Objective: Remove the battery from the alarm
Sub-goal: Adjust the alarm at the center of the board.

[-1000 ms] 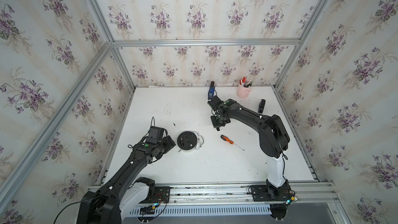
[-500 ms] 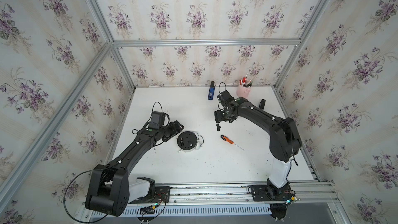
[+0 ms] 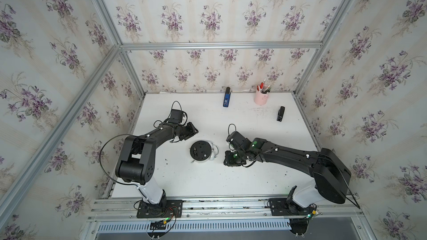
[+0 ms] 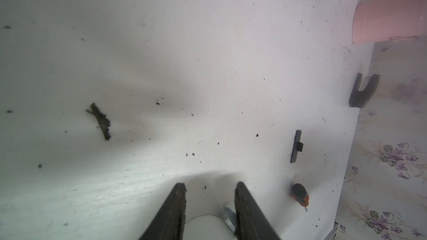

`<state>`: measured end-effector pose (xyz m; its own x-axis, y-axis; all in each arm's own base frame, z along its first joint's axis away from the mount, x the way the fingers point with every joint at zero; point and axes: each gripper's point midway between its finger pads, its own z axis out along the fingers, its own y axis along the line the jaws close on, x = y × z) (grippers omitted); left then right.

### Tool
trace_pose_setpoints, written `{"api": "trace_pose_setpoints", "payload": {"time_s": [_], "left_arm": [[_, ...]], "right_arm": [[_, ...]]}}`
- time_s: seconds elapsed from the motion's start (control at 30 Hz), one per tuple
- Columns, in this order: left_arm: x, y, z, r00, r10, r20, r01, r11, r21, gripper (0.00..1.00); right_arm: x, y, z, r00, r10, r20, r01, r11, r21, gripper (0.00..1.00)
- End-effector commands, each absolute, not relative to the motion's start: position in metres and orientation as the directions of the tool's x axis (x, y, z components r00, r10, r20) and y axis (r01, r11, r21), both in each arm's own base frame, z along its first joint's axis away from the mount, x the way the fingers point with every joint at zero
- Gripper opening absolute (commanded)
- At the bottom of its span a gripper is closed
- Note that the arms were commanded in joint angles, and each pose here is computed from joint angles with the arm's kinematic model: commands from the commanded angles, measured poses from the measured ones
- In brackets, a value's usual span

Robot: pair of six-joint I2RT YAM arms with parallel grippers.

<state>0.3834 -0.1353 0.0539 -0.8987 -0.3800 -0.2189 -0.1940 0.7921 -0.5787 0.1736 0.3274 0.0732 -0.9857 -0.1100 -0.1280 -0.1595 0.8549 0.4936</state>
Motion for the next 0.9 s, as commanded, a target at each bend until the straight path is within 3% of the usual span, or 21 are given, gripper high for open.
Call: {"api": "trace_pose_setpoints", "payload": {"time_s": [0.0, 0.1, 0.53, 0.87], "left_arm": [[0.373, -0.138, 0.044, -0.919, -0.335, -0.210, -0.170, 0.814, -0.555, 0.35], [0.354, -0.136, 0.033, -0.922, -0.333, -0.195, -0.190, 0.831, -0.523, 0.35], [0.297, -0.124, 0.013, -0.919, -0.377, -0.115, -0.287, 0.840, -0.460, 0.34], [0.259, -0.128, 0.026, -0.908, -0.401, -0.119, -0.306, 0.831, -0.465, 0.35]], "right_arm": [[0.179, 0.362, 0.081, -0.994, 0.001, -0.113, -0.065, 0.813, 0.579, 0.09], [0.175, 0.368, 0.076, -0.995, 0.009, -0.096, -0.048, 0.819, 0.571, 0.03], [0.157, 0.368, 0.050, -0.999, -0.013, -0.031, -0.027, 0.861, 0.508, 0.03], [0.181, 0.342, 0.028, -0.998, 0.004, -0.060, -0.021, 0.906, 0.422, 0.04]]}}
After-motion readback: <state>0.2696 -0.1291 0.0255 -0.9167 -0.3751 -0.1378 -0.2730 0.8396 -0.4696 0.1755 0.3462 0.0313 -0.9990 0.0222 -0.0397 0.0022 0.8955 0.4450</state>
